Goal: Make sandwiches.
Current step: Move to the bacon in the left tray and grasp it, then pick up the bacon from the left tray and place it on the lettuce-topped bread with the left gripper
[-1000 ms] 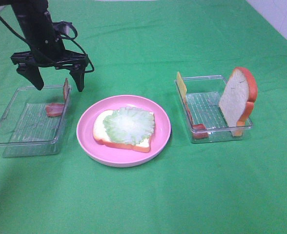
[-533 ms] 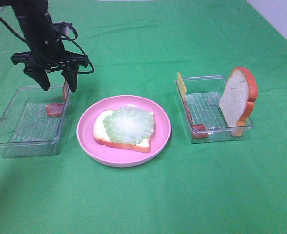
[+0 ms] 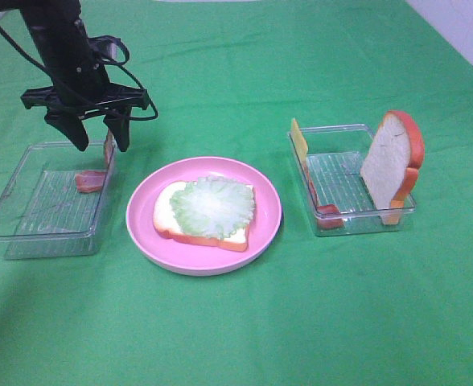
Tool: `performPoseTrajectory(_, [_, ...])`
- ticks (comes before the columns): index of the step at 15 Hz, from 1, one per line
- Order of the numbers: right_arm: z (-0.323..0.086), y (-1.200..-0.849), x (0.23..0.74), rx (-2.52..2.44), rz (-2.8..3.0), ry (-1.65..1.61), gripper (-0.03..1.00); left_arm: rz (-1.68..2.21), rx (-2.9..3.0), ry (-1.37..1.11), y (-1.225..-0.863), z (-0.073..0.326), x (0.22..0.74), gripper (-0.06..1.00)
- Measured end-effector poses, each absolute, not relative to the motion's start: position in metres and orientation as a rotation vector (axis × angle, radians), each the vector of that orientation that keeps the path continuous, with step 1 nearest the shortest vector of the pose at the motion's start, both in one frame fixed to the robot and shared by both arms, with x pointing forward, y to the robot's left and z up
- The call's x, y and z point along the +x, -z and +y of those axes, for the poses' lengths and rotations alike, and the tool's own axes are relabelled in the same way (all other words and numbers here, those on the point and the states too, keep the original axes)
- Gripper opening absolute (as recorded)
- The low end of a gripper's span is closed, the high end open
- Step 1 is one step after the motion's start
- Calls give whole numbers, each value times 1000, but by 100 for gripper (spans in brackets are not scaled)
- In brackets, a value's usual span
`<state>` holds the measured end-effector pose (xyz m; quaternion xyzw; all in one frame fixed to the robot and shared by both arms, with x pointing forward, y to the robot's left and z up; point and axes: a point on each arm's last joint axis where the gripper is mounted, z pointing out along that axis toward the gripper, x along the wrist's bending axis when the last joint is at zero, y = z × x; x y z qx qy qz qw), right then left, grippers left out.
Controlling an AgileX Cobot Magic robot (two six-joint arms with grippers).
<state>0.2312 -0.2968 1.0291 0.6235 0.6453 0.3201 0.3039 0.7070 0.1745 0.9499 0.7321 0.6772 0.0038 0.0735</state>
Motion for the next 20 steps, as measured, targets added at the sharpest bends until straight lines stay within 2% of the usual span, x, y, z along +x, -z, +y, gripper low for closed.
performPoseTrajectory(2, [-297,-1029,231,1652,1710,-848,91,2033,2195,-7,-950,174,707,43])
performPoseTrajectory(3, [-297,-1029,231,1652,1710,-848,91,2033,2195,-5,-950,174,707,39])
performPoseTrajectory(6, [-297,-1029,231,1652,1710,-848,91,2033,2197,-10,-950,174,707,8])
performPoseTrajectory(7, [-297,-1029,231,1652,1710,-848,91,2034,2201,-17,-950,175,707,1])
performPoseTrajectory(12, [-297,-1029,231,1652,1710,-848,91,2025,2204,-30,-952,175,708,0])
performPoseTrajectory(20, [-297,-1029,231,1652,1710,-848,91,1778,2096,-87,-1063,141,671,0])
